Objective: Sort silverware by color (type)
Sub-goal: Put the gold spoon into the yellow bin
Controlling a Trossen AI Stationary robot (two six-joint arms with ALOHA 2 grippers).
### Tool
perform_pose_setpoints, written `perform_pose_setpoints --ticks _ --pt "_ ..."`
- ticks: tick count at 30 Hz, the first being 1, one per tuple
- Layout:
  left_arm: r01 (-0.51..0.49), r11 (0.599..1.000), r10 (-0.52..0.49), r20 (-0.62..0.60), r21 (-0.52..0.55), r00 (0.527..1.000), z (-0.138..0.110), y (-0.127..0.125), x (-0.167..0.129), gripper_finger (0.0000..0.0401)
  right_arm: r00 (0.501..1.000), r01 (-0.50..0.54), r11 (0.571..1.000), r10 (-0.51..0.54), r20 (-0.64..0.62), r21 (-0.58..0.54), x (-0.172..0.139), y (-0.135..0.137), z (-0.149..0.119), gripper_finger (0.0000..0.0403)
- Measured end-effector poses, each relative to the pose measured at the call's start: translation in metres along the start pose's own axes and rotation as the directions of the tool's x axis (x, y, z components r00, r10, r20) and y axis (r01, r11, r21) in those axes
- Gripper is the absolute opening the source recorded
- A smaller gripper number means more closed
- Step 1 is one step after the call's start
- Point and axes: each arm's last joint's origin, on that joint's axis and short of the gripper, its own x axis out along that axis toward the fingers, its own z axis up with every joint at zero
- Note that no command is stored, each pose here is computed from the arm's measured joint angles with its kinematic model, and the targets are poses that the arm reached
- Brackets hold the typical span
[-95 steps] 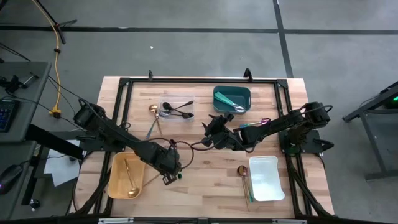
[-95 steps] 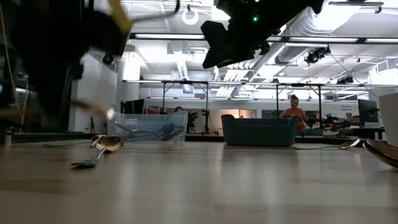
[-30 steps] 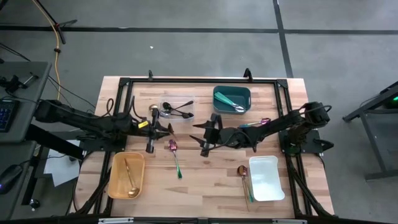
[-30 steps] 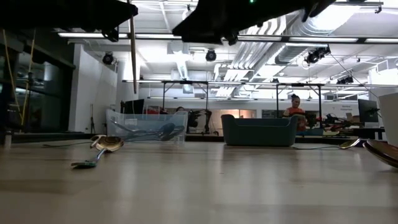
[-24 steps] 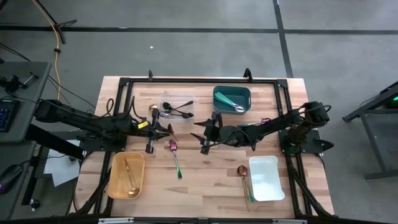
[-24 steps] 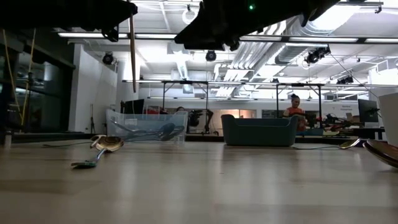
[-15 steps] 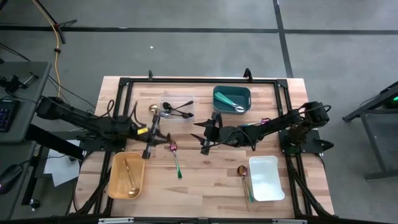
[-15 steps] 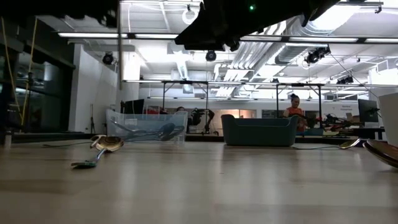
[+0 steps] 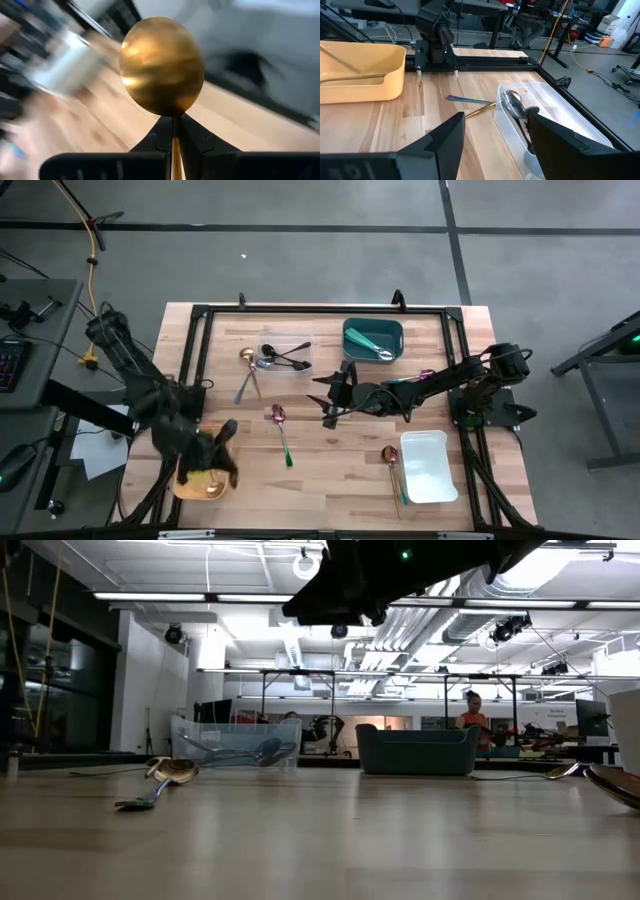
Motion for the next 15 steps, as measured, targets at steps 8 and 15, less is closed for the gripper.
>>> perform_pose_setpoints --ticks 8,15 --pt "0.291 0.947 -0.319 -0.305 -0.133 0.898 -0.005 -0.049 0.004 0.0005 1.0 0.0 1.0 0.0 -0.01 0.019 0.0 0.0 -0.001 0.0213" --pt "0.325 0.936 -0.352 -0.361 -0.134 0.864 -0.008 -0.062 0.015 0.0005 1.0 0.0 1.0 0.0 -0.009 0.021 0.0 0.0 -0.001 0.0213"
